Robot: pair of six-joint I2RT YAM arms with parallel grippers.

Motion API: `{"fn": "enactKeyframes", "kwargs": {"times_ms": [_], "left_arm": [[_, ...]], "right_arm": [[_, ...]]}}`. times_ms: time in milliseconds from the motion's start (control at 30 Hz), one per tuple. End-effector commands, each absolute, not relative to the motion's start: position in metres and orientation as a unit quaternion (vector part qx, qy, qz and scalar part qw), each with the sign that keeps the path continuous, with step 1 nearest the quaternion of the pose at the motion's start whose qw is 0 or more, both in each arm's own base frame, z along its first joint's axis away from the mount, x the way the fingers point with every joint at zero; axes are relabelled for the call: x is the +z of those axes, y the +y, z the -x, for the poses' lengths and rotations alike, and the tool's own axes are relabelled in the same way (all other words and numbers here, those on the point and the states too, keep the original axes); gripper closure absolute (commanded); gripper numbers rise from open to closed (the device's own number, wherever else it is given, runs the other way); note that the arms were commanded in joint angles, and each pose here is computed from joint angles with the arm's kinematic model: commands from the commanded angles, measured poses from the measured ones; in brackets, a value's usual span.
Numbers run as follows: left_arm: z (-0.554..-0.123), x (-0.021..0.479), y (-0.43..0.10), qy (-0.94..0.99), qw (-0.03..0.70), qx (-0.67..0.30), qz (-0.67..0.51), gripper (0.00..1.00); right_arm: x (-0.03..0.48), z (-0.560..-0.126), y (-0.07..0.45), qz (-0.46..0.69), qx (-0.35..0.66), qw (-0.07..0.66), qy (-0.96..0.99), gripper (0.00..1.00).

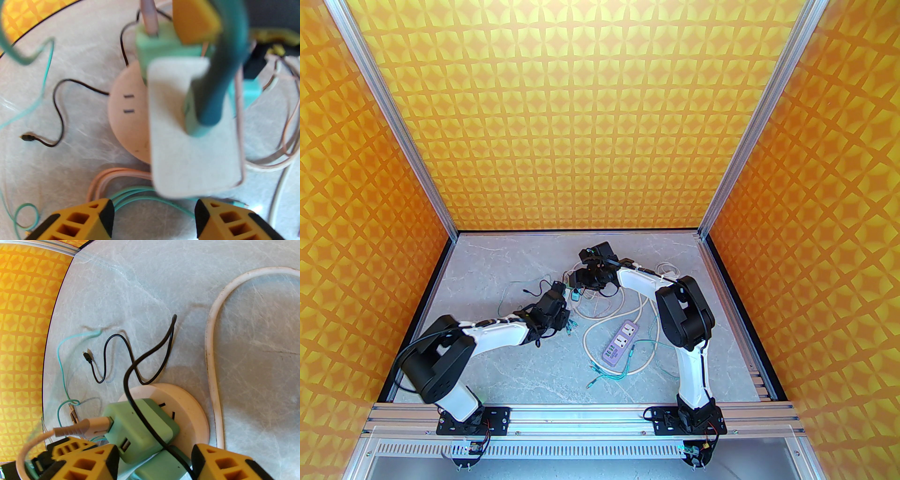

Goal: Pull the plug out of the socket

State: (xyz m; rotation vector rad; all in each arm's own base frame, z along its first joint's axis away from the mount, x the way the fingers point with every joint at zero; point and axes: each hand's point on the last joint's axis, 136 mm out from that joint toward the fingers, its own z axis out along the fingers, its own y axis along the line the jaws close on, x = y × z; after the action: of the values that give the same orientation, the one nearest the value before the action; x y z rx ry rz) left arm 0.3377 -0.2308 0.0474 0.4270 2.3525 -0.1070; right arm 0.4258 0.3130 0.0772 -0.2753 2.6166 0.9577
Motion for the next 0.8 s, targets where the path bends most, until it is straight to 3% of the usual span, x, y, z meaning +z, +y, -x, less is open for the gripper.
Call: {"fn": "enactKeyframes", "kwargs": {"times_ms": [0, 400, 533, 600, 767], "left_arm": [[-0.347, 0.059, -0.245, 0.906, 0.384, -0.054, -0.170, 0.39], [-0.366, 0.071, -0.251, 0.902, 0.399, -0.039, -0.160, 0.47], [-0.370, 0.066, -0.250, 0.904, 0.397, -0.031, -0.157, 0.56], [-0.369, 0.064, -0.250, 0.904, 0.397, -0.031, -0.157, 0.67], [-0.369, 0.077, -0.250, 0.901, 0.405, -0.035, -0.153, 0.82]], "right_arm": [[0.032, -0.412, 0.296, 0.075, 0.285, 0.121, 0.948, 0.44], [0.025, -0.410, 0.295, 0.072, 0.283, 0.115, 0.949, 0.44], [0.025, -0.410, 0.295, 0.072, 0.283, 0.115, 0.949, 0.44], [0.024, -0.410, 0.295, 0.072, 0.282, 0.114, 0.950, 0.44], [0.018, -0.410, 0.291, 0.071, 0.268, 0.110, 0.954, 0.44]]}}
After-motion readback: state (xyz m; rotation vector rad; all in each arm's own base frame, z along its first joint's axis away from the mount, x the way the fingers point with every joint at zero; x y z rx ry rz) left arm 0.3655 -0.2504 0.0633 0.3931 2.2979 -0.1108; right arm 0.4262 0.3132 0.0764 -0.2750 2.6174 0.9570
